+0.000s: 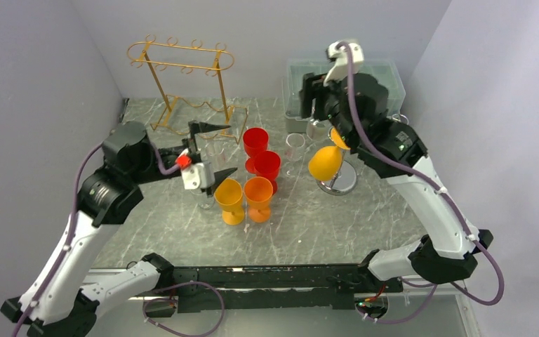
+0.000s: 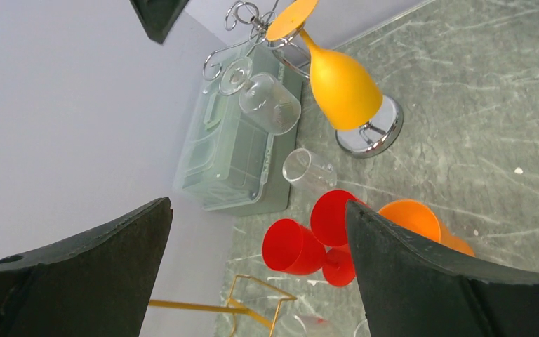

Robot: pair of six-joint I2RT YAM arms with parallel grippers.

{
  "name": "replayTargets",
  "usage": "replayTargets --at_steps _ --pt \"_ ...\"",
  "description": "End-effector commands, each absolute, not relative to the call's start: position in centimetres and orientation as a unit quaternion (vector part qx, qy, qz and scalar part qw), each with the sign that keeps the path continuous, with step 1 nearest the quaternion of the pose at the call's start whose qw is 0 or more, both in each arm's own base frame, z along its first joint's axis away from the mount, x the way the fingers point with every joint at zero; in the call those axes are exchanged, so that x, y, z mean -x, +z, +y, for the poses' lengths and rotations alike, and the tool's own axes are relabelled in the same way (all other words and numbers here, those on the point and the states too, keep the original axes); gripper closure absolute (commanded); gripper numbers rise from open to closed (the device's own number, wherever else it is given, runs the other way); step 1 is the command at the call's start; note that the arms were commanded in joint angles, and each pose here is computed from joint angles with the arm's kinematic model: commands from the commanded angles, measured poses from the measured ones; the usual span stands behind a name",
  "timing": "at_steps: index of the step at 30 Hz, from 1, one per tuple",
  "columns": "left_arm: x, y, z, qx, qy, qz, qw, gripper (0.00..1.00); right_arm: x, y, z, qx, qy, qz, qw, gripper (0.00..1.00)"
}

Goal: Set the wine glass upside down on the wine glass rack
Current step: Adjust the wine rack at the center of the board.

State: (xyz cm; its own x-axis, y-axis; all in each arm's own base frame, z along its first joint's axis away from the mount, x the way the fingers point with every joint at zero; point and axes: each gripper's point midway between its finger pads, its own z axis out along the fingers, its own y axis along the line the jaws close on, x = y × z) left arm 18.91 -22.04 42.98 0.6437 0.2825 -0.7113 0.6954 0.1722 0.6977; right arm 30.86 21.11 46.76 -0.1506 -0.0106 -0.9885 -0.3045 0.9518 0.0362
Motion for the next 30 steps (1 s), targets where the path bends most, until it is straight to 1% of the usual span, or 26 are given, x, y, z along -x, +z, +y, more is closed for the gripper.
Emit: replayTargets --at_steps 1,6,8,12,15,19,25,28,30 --pt "-20.1 45.9 -24.3 -0.609 -0.198 0.369 0.674 0.01 -32.5 48.4 15.8 0.062 0.045 0.75 0.657 0.35" --pt "-22.2 47.3 -28.5 -0.622 -0.205 0.346 0.671 0.01 -35.6 48.9 10.1 0.007 -0.02 0.753 0.658 0.37" --pt "-22.1 48.2 -30.9 -0.632 -0.203 0.324 0.674 0.01 -36.9 48.7 8.0 -0.012 -0.033 0.754 0.656 0.37" --pt "-20.4 49.7 -36.8 -0.654 -0.213 0.272 0.674 0.01 -39.4 48.0 4.6 -0.043 -0.051 0.759 0.648 0.38" --pt "-18.9 49.2 -40.9 -0.672 -0.222 0.236 0.666 0.01 -40.8 47.2 2.8 -0.061 -0.066 0.763 0.64 0.38" --pt "-18.2 48.6 -45.0 -0.683 -0.227 0.204 0.664 0.01 -42.5 45.3 0.3 -0.083 -0.074 0.772 0.626 0.38" --pt "-17.9 46.1 -48.6 -0.698 -0.227 0.153 0.661 0.01 -44.5 42.2 -2.7 -0.106 -0.058 0.787 0.605 0.38" --pt "-18.3 44.7 -50.1 -0.702 -0.218 0.135 0.665 0.01 -45.6 40.4 -2.3 -0.095 -0.033 0.798 0.594 0.38" --pt "-18.8 43.5 -51.0 -0.707 -0.204 0.116 0.667 0.01 -46.1 39.7 -3.3 -0.102 -0.027 0.801 0.59 0.38"
